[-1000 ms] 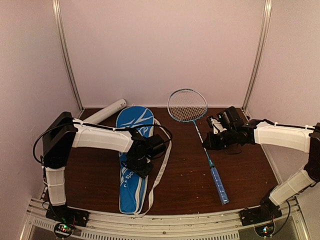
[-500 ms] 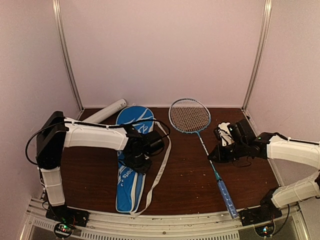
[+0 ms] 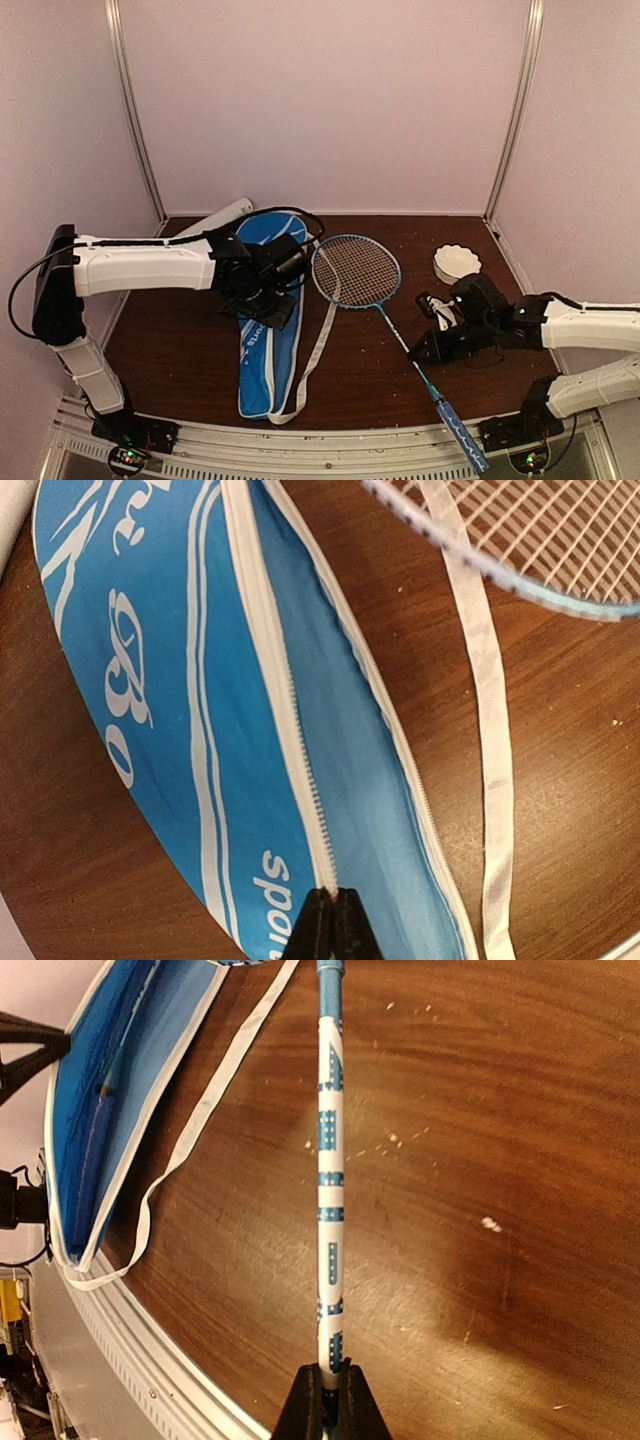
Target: Pack up the badminton gear
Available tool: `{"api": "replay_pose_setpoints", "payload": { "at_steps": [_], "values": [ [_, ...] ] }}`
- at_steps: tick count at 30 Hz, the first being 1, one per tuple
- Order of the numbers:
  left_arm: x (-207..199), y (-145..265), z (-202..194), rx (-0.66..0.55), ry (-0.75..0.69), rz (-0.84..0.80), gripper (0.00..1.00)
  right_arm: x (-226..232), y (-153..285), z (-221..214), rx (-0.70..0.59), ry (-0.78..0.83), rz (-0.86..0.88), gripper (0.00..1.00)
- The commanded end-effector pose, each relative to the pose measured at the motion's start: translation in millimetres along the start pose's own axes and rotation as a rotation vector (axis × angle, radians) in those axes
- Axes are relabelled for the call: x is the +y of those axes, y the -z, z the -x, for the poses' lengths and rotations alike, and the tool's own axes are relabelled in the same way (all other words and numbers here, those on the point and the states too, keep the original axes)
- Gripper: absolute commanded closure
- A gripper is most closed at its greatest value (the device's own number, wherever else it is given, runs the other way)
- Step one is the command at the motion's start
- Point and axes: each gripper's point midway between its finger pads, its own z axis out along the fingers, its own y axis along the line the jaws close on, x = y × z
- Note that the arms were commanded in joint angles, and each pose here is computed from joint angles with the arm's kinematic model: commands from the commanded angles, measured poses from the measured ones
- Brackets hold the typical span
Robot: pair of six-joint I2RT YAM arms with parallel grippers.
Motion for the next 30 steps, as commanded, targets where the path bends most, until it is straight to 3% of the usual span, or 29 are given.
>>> {"api": "replay_pose_setpoints", "payload": {
  "at_steps": [1,14,30],
  "values": [
    [-2.4,17.4,20.4,-0.097,0.033,-0.036,1.0,22.4,-7.9,-4.4,-0.018,-0.005,0.065,1.0],
    [-7.9,37.7,30.8,-0.152,0.013,-0.099,1.0,70.9,-37.0,-6.5,-0.005,-0.022,0.172,1.0],
    [-34.4,39.0,31.7,-0.192,-0.151,-0.202,1.0,139.4,-83.6,43.6,-0.019,-0.045,0.306,1.0]
  ]
}}
